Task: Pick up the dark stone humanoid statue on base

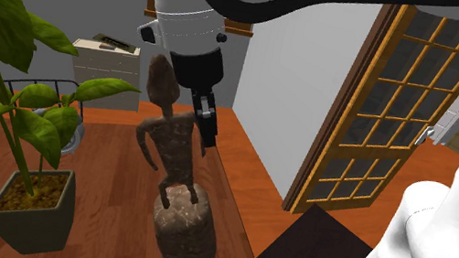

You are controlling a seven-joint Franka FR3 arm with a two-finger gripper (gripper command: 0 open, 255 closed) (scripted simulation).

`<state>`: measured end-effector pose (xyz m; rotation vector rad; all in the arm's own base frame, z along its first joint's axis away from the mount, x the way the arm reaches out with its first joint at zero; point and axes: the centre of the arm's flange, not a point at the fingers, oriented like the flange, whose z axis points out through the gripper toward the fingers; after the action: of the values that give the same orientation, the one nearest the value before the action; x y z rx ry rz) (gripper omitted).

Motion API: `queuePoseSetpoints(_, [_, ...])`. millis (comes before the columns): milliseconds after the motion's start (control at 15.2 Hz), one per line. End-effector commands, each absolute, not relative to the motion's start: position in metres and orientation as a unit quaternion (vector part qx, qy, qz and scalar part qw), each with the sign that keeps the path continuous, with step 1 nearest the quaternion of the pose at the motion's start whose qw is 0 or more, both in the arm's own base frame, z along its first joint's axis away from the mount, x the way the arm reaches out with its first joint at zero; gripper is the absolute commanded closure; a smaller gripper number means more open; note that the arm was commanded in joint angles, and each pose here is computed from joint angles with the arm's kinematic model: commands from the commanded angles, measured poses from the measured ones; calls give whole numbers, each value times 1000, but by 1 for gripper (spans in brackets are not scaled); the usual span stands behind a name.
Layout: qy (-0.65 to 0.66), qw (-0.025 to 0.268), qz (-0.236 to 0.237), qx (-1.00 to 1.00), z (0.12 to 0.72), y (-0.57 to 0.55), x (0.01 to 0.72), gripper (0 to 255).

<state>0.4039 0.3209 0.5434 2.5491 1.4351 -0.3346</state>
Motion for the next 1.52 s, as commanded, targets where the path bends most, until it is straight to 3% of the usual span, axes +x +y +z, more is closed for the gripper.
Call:
queuePoseSetpoints(0, [485, 98, -113, 862, 543, 321, 404, 255])
queuePoseSetpoints(462, [485, 98, -113, 862, 543, 320, 403, 255])
queuePoseSetpoints(1452, [485, 98, -113, 862, 622, 320, 403, 255])
